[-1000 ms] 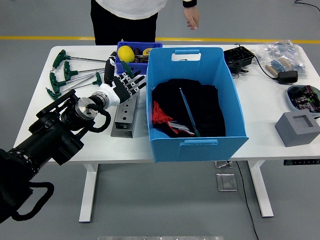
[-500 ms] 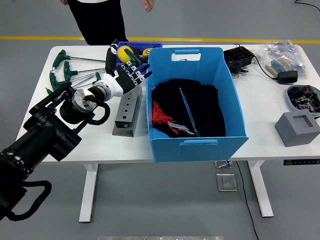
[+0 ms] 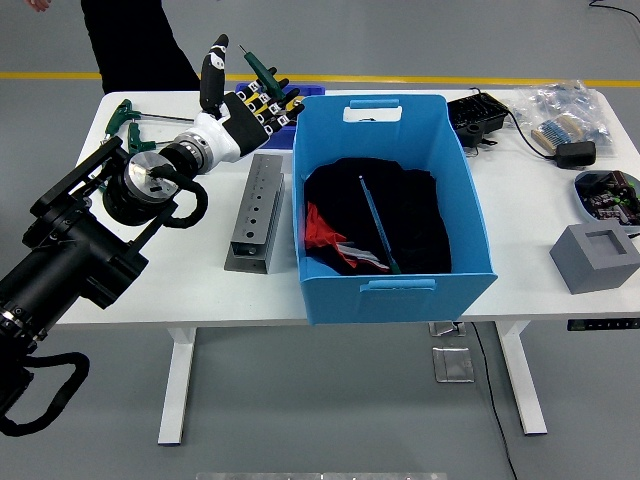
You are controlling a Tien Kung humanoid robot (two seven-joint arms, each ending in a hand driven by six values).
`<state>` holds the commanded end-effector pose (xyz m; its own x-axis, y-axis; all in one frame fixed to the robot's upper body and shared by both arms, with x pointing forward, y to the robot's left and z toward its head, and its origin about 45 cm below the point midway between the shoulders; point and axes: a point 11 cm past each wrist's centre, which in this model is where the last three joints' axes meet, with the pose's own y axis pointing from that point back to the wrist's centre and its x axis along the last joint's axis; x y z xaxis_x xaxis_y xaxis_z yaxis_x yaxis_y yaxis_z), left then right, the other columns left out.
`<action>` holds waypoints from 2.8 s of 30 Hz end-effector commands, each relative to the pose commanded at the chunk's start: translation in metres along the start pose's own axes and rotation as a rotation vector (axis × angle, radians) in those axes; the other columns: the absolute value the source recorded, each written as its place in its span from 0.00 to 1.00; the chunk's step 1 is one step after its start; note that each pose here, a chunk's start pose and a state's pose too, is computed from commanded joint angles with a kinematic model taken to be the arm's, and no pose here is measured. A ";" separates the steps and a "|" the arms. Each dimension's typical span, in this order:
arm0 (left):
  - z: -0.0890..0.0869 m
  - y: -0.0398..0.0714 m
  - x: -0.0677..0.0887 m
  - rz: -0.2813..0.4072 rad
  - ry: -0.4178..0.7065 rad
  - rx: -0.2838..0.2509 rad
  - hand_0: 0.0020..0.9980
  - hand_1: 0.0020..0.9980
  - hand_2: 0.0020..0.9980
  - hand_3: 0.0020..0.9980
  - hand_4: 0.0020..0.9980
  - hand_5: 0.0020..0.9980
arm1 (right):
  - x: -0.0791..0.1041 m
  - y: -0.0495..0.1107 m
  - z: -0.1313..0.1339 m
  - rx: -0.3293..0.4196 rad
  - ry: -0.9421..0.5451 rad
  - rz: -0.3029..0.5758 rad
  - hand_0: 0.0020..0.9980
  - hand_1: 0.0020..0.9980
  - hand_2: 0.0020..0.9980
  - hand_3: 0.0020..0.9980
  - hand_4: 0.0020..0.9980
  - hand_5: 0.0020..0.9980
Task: Lift tool from toolbox,place it in box,lift tool from toolbox,place it in box
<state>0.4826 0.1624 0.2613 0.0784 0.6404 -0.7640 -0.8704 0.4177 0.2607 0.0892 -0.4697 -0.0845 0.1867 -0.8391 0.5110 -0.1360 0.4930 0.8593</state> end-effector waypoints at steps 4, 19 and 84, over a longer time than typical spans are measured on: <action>-0.001 0.002 -0.026 -0.073 -0.020 0.007 0.73 0.77 0.93 0.88 0.90 0.98 | 0.000 0.000 0.000 0.000 0.001 0.000 0.63 0.61 0.69 0.54 0.79 0.57; -0.084 -0.004 -0.053 -0.146 -0.321 0.278 0.73 0.77 0.92 0.88 0.89 0.96 | 0.004 0.000 -0.006 0.013 -0.001 0.007 0.63 0.61 0.69 0.54 0.79 0.57; -0.043 0.003 -0.063 0.049 -2.336 -0.370 0.79 0.81 0.92 0.83 0.87 0.78 | 0.006 0.000 -0.007 0.017 -0.004 0.010 0.63 0.61 0.69 0.54 0.79 0.57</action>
<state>0.4542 0.0950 0.2848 0.0375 0.1288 0.9910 -0.8840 0.4666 -0.0272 0.0971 -0.4728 -0.0814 0.1810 -0.8349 0.5197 -0.1542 0.4978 0.8535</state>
